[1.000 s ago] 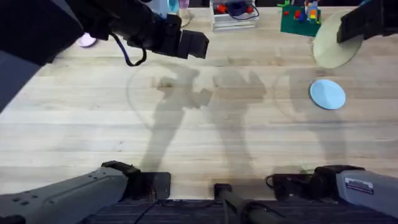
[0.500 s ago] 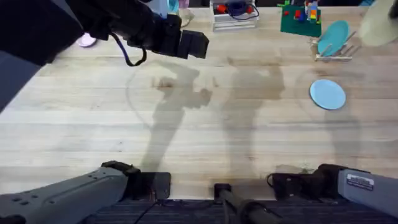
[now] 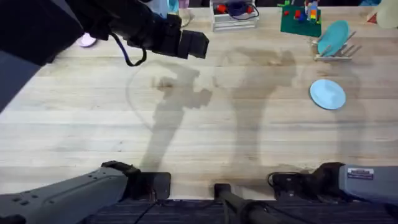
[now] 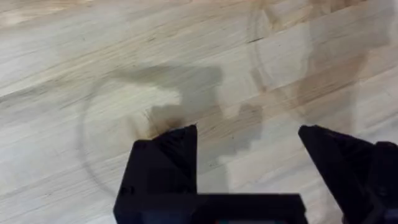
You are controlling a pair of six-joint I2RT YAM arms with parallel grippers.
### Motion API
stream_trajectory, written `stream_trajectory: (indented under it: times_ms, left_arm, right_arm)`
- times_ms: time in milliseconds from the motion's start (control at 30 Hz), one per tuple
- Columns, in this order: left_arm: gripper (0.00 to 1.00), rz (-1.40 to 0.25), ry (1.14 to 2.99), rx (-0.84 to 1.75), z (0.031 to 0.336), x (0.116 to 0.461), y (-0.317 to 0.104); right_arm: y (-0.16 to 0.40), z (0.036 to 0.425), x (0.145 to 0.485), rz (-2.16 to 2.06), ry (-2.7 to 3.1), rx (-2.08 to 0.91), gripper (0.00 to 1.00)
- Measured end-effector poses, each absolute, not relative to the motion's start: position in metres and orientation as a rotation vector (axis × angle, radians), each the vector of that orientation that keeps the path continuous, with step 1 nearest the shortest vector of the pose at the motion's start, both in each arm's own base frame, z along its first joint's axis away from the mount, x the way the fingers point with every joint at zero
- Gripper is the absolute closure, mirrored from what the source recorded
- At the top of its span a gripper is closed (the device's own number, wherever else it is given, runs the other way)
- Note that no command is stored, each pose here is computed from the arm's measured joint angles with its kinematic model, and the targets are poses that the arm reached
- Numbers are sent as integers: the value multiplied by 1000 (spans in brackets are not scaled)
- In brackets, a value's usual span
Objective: Pick up the plates from the table one by one and place each into a slot on the dish rack.
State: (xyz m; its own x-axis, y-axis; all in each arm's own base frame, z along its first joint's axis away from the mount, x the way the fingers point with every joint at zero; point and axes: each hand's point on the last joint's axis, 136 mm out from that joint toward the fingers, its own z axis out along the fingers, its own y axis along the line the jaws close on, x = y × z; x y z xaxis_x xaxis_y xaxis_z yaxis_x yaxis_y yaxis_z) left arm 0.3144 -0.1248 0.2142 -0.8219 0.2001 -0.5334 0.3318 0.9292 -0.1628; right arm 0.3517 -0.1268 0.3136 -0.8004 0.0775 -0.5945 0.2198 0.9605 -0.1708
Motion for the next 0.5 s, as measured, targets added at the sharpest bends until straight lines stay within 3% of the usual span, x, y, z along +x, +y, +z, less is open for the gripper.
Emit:
stream_trajectory:
  times_ms: [233,500]
  left_arm:
    - [5,-338,2559,380,214,314,-125]
    - [6,-338,2559,380,214,314,-125]
  right_arm:
    - [-143,304,374,-330,2496,194,974]
    - [-153,308,377,-307,2472,196,974]
